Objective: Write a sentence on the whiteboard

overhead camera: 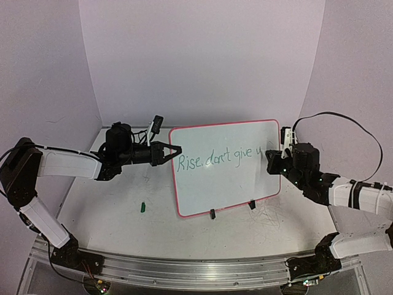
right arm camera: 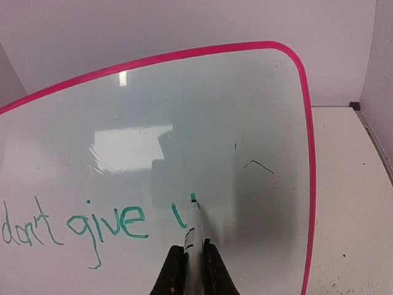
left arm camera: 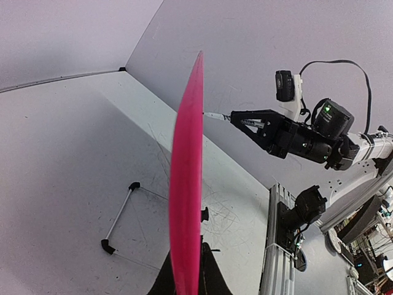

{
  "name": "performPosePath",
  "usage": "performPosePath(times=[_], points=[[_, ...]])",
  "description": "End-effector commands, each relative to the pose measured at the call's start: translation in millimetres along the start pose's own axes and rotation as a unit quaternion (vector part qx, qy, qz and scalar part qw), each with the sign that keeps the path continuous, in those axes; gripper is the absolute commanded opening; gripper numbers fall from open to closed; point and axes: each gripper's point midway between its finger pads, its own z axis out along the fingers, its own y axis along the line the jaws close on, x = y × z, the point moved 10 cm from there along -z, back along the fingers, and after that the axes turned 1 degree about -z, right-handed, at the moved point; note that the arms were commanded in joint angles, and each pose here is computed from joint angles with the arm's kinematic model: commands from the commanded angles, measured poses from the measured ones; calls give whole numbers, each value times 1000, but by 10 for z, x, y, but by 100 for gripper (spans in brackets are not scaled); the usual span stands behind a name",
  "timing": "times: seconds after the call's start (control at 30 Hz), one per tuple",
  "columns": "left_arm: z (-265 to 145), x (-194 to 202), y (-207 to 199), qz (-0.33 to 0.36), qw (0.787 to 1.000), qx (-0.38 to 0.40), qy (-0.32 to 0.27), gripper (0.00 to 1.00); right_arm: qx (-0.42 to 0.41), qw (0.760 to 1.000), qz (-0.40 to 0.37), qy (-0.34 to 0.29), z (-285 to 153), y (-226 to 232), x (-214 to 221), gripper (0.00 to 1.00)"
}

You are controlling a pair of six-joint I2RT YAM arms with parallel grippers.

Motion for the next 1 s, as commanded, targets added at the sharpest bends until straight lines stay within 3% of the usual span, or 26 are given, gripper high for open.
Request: performPosePath(times=[0.0, 0.4, 0.97], points=[[-90, -102, 51, 36, 998, -54, -23, 0, 3, 1000, 7, 18, -55, -55, 123, 0], [-96, -105, 46, 34, 998, -54, -24, 0, -5, 1000, 16, -24, -191, -37, -109, 0], [-94, -95, 48, 35, 998, -52, -22, 0, 3, 999, 12, -47, -25, 18, -287, 0]])
